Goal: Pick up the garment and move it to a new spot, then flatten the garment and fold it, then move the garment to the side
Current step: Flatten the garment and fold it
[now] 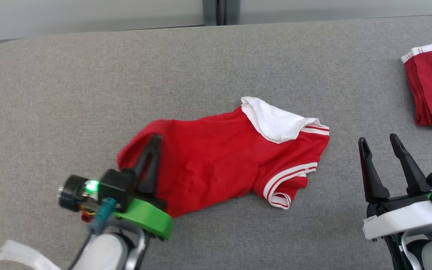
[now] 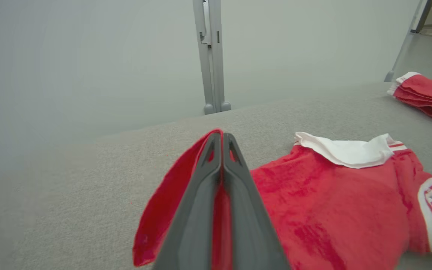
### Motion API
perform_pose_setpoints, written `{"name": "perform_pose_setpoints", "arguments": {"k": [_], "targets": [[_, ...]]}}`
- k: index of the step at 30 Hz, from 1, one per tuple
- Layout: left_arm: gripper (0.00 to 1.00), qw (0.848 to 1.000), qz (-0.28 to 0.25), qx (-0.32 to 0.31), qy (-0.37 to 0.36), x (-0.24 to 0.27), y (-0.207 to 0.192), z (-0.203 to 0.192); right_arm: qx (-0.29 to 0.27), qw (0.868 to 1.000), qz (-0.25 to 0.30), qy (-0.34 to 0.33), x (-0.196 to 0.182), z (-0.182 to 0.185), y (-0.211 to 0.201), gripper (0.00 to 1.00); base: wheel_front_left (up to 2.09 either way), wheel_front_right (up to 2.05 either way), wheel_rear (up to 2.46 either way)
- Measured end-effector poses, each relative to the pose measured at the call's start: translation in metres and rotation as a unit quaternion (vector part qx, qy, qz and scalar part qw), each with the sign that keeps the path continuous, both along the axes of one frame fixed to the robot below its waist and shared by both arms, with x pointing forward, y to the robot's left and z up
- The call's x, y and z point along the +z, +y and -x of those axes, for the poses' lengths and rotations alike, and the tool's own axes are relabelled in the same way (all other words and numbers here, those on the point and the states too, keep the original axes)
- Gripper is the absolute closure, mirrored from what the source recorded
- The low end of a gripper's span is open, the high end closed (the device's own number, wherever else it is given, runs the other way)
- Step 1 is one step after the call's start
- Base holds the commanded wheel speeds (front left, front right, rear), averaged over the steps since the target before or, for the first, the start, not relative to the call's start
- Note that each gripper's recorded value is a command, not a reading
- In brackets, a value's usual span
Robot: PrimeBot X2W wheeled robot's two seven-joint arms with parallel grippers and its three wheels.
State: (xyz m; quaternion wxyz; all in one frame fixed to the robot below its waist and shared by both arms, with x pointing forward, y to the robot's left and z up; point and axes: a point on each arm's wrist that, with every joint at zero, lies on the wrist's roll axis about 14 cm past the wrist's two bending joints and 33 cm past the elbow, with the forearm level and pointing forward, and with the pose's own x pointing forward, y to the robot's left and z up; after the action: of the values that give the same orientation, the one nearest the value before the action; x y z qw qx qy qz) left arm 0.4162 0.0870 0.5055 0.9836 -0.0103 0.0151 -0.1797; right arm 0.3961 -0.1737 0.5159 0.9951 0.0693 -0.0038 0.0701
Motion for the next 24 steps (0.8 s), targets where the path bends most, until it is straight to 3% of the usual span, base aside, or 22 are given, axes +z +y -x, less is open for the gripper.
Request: {"name": "perform_pose_setpoints", "arguments": {"k": [3,7,14,16,24], "targets": [[1.0,0.996,0.007,-0.077,0.033,-0.012,-0.044,0.02,0.001,1.0,-0.003,0.003,-0.001,0.0,0.001,0.0,0.0,0.0,0.0],[1.0,0.98,0.005,-0.167,0.105,-0.043,-0.09,0.055,0.002,1.0,-0.003,0.006,-0.003,-0.001,0.001,0.0,0.0,0.0,0.0],[1.0,0.953,-0.014,-0.21,0.219,-0.102,-0.102,0.097,0.002,1.0,-0.003,0.004,-0.002,-0.001,0.001,0.0,0.0,0.0,0.0],[0.0,0.959,0.003,-0.202,0.201,-0.096,-0.103,0.092,0.003,1.0,-0.003,0.004,-0.001,-0.002,0.001,0.0,0.0,0.0,0.0],[0.0,0.988,0.072,-0.129,0.048,-0.026,-0.082,0.049,0.006,1.0,0.003,-0.007,0.006,-0.002,0.003,0.0,0.0,0.0,0.0]]}}
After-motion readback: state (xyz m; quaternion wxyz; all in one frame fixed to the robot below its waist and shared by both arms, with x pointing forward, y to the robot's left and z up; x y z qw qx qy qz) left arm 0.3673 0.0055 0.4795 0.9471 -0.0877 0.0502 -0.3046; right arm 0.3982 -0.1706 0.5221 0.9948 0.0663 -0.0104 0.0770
